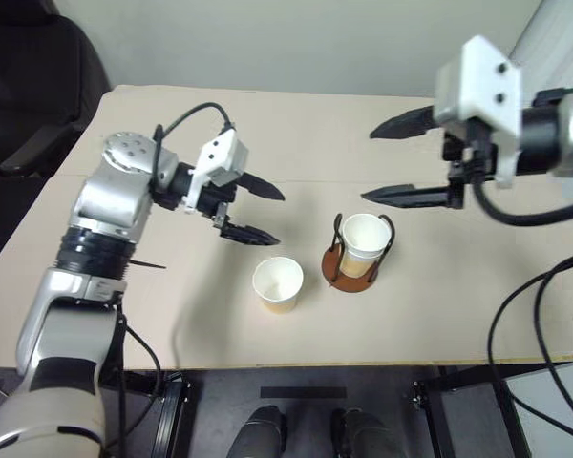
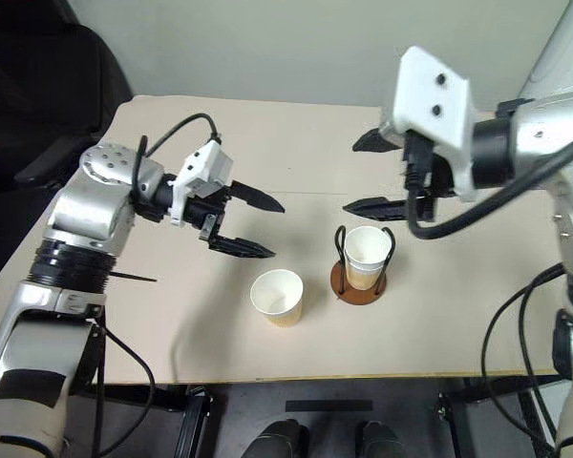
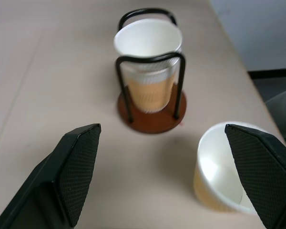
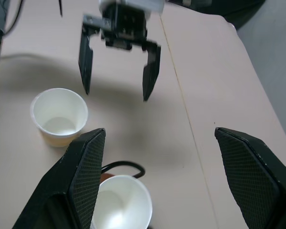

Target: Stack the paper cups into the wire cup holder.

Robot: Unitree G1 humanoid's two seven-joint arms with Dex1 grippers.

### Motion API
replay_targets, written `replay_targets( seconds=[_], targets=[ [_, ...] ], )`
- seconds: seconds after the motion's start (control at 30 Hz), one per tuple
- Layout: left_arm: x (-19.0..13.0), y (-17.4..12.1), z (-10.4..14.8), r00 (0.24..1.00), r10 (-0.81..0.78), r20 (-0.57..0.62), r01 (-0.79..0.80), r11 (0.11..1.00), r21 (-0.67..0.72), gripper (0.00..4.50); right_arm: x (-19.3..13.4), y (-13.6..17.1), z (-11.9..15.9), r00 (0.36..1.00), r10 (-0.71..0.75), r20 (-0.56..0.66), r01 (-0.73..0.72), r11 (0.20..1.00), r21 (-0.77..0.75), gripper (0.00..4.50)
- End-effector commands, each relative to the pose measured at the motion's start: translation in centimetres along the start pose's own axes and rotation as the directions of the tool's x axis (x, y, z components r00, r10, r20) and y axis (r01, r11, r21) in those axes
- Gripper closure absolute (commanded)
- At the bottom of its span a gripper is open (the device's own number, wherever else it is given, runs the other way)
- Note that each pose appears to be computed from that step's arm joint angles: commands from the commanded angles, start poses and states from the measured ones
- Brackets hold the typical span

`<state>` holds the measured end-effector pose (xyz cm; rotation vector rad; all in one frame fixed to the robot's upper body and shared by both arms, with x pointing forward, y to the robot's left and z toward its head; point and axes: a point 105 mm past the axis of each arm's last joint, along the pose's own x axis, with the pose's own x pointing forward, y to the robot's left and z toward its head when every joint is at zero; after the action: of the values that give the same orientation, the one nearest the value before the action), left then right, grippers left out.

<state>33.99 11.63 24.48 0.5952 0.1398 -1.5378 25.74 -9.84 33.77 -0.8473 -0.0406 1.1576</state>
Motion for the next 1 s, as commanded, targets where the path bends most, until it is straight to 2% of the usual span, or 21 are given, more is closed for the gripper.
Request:
replay_targets(
  seconds=[0.03, 0.47, 0.73, 1.0],
  targets=[
    [-0.1, 0.3, 0.5, 0.999, -0.037, -0.036, 0.038, 0.998, 0.042, 0.00, -1.2, 1.0, 0.7, 1.000, -0.001, 0.003, 0.001, 1.000, -0.020, 0.81],
    [2.6, 0.3, -1.8, 0.970, -0.156, -0.189, 0.173, 0.982, 0.075, 0.00, -1.4, 2.3, -0.3, 0.999, 0.033, -0.032, -0.032, 0.999, 0.027, 0.81],
    [3.5, 0.3, -1.9, 0.964, -0.186, -0.188, 0.204, 0.976, 0.081, 0.00, -0.7, 2.8, -1.7, 0.998, 0.033, -0.057, -0.032, 0.999, 0.029, 0.81],
    [3.6, -0.5, -3.5, 0.942, -0.222, -0.251, 0.246, 0.967, 0.068, 0.00, -0.7, 2.7, -2.0, 0.998, 0.026, -0.054, -0.025, 0.999, 0.033, 0.81]
  ],
)
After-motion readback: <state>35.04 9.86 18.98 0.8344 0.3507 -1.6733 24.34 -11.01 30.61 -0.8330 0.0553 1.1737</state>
